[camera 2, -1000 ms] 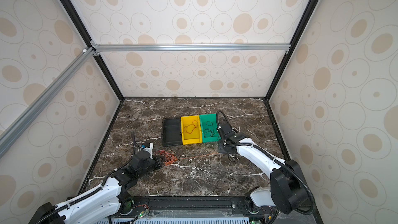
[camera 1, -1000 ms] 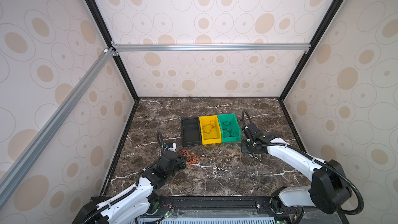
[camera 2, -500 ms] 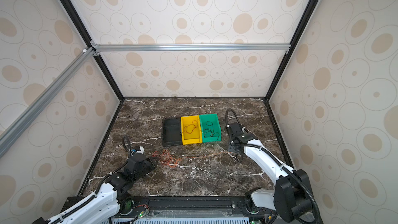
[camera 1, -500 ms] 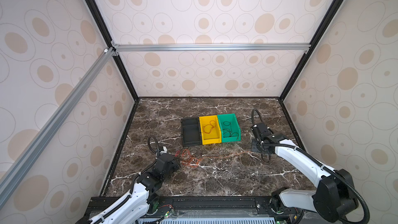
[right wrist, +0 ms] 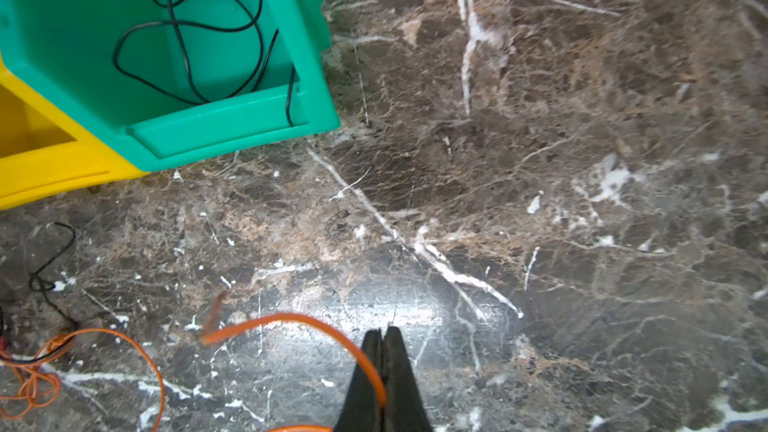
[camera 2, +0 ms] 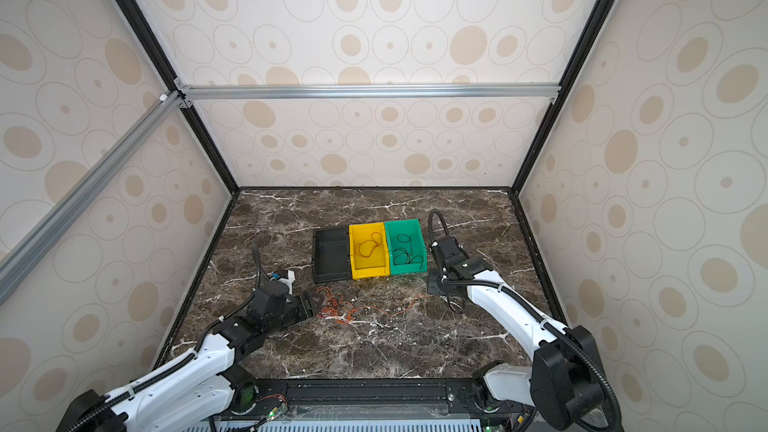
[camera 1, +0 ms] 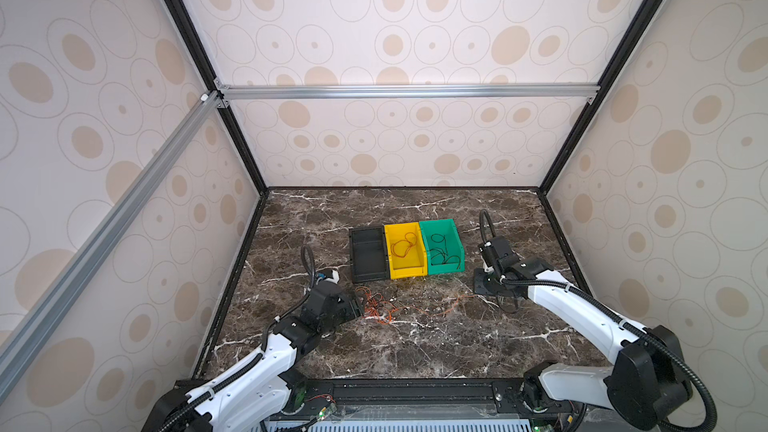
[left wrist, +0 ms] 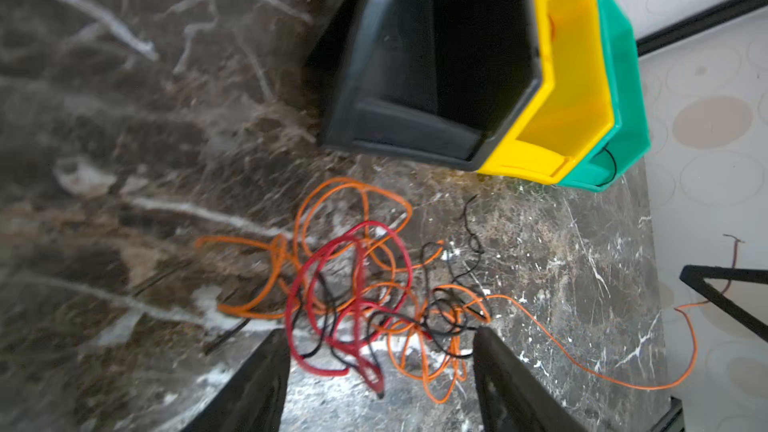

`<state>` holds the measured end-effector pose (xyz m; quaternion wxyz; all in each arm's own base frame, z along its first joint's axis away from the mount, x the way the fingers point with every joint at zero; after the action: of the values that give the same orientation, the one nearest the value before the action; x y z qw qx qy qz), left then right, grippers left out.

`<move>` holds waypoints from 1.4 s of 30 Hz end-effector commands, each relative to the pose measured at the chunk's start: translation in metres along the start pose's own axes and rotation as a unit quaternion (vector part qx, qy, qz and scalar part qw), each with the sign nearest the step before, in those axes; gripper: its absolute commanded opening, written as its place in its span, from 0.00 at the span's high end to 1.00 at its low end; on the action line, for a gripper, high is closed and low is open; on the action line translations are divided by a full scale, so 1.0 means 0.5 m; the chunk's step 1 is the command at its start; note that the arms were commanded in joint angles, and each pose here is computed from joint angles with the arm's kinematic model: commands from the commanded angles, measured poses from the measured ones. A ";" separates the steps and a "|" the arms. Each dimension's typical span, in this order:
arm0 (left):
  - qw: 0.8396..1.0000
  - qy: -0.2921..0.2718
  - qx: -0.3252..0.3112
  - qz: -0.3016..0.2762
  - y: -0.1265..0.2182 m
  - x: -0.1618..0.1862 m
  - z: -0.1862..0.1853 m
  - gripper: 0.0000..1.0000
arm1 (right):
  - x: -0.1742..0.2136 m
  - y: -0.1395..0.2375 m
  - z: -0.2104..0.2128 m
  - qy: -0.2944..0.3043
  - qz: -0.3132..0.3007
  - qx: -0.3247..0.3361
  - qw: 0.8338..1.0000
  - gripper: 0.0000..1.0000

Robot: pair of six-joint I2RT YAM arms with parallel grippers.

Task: Untangle the cables

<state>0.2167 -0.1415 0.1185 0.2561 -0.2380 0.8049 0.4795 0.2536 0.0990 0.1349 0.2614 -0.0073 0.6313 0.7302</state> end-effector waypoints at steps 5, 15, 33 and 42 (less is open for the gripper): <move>0.990 -0.137 0.030 0.034 -0.026 -0.026 -0.086 0.25 | 0.024 -0.007 -0.022 0.024 0.038 0.044 0.998 0.65; 0.986 -0.149 -0.001 0.074 -0.066 0.012 -0.067 0.32 | 0.004 0.060 0.018 0.021 0.013 -0.027 0.999 0.52; 0.988 -0.116 0.011 0.099 -0.089 0.090 -0.028 0.63 | 0.150 -0.053 0.352 0.079 0.148 -0.246 0.954 0.50; 0.990 -0.109 0.009 0.094 -0.084 0.102 -0.017 0.82 | 0.199 -0.127 0.355 0.140 0.194 -0.241 0.940 0.52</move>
<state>0.2026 -0.1744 0.0596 0.2982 -0.0940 0.7945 0.5206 0.2486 0.2959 0.0789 0.0387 -0.0287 0.4697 0.8815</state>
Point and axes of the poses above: each gripper's point midway between its finger pads, its own y axis back along the fingers, its own z axis along the line the jaws close on, x = y × z, the point moved 4 cm from there along y, back along the fingers, and after that the axes turned 15 degrees about -y, right-handed, at the moved point
